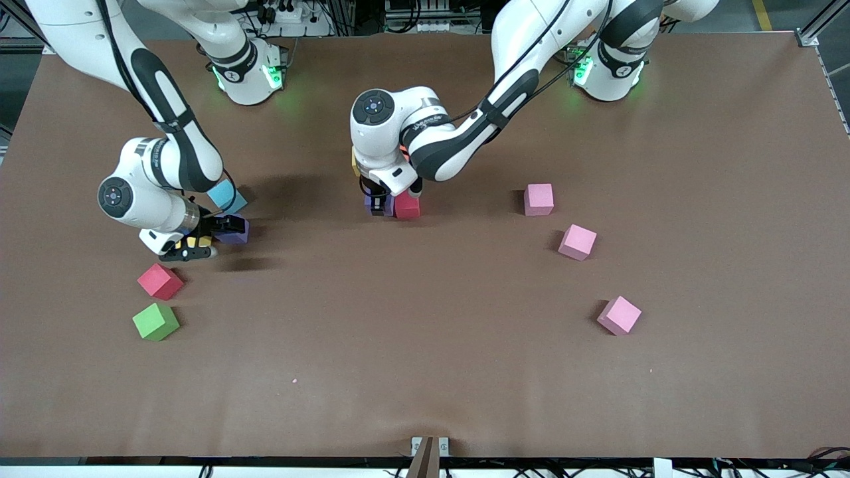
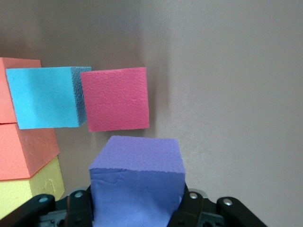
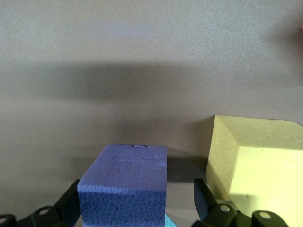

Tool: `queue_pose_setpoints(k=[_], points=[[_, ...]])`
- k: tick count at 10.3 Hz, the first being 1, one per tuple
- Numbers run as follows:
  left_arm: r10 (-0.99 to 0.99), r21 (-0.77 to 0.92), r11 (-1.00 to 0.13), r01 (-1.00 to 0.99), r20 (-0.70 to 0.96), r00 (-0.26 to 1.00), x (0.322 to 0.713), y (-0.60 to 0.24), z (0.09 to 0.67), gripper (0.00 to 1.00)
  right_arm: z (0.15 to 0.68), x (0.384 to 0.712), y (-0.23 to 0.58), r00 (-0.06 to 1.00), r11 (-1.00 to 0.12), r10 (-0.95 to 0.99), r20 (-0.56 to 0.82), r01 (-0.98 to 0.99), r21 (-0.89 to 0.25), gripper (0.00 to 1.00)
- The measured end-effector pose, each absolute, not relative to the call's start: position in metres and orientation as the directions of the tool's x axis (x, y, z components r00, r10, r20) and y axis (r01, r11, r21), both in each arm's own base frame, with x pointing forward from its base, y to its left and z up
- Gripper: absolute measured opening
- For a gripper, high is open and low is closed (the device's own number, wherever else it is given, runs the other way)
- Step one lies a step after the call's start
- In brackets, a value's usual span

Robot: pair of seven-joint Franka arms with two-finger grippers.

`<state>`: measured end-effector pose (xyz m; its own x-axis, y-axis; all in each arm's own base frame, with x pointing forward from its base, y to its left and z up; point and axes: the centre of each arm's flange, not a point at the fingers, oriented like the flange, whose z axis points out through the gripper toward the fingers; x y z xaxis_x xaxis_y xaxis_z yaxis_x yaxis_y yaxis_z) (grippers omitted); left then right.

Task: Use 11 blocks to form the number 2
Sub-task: 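Place the purple cube with the right gripper while the left gripper withdraws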

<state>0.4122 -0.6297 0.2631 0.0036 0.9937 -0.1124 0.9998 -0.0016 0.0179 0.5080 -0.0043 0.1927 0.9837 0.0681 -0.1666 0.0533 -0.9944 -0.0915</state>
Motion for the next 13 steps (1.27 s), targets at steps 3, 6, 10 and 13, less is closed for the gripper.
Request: queue_pose_setpoints(k=[3, 6, 10, 13], points=[[0.993, 0.008, -0.008, 1.000, -0.115, 0.009, 0.405, -0.635, 0.248, 0.58, 0.192, 0.508, 0.006, 0.984, -0.995, 0.055, -0.170, 0.041, -0.087, 0.94], [0.994, -0.001, -0.008, 1.000, -0.109, 0.008, 0.403, -0.635, 0.237, 0.58, 0.192, 0.507, 0.023, 0.982, -0.994, 0.077, -0.171, 0.063, -0.086, 0.66], [0.996, -0.015, -0.004, 1.000, -0.093, 0.003, 0.404, -0.632, 0.220, 0.58, 0.193, 0.507, 0.023, 0.976, -0.989, 0.131, -0.175, 0.115, -0.096, 0.56], [0.997, -0.023, -0.002, 1.000, -0.083, 0.000, 0.404, -0.630, 0.211, 0.58, 0.224, 0.518, 0.026, 0.974, -0.986, 0.143, -0.178, 0.125, -0.108, 0.56]])
